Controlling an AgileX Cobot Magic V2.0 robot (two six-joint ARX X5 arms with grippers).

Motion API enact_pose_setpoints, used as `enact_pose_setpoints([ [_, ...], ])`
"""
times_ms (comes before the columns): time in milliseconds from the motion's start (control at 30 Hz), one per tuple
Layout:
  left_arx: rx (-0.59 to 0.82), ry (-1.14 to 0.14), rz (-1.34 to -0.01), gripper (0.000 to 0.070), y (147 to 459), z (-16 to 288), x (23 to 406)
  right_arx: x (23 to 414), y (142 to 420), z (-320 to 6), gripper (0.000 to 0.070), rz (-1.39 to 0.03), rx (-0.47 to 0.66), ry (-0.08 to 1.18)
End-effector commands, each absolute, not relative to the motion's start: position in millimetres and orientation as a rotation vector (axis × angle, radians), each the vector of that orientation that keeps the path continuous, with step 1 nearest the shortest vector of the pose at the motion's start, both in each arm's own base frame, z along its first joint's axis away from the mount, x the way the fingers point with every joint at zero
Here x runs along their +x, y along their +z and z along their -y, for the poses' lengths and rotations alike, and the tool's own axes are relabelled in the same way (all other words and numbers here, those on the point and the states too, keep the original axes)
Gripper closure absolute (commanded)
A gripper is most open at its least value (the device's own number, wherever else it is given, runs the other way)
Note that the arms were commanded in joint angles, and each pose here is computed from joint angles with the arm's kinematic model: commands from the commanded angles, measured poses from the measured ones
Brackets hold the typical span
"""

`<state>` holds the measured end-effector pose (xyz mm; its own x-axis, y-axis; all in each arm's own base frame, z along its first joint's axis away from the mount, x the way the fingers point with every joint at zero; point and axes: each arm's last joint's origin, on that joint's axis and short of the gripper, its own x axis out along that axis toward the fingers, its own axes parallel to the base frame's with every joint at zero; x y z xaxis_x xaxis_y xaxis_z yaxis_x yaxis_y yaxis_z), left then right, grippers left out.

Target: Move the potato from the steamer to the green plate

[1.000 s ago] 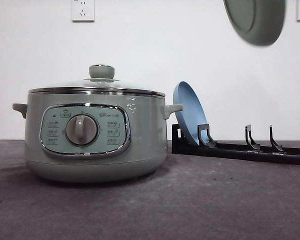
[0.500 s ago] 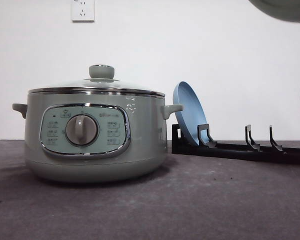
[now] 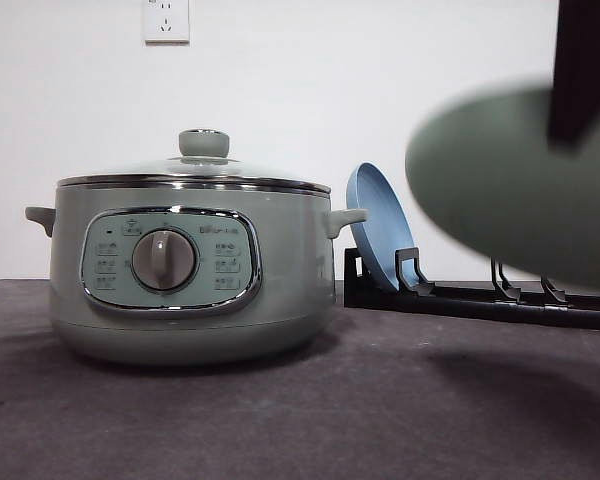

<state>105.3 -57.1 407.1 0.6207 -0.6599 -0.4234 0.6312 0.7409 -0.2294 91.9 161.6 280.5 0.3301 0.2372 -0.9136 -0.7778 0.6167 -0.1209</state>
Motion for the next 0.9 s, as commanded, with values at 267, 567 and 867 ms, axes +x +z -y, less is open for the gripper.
enact_pose_setpoints([
  [267,-0.056,-0.75,-0.496,0.0,412,58,105,91,202,-190,0.0696,-1.113,-0.756,0.622],
  [567,-0.056,-0.75,-0.497,0.0,411,58,105,98,171,-210,0.0695,-1.111,-0.805,0.578],
  [867,-0.055,-0.751,-0.496,0.0,411,58,105,96,173,-216,0.0409,-1.076,-0.783,0.549],
])
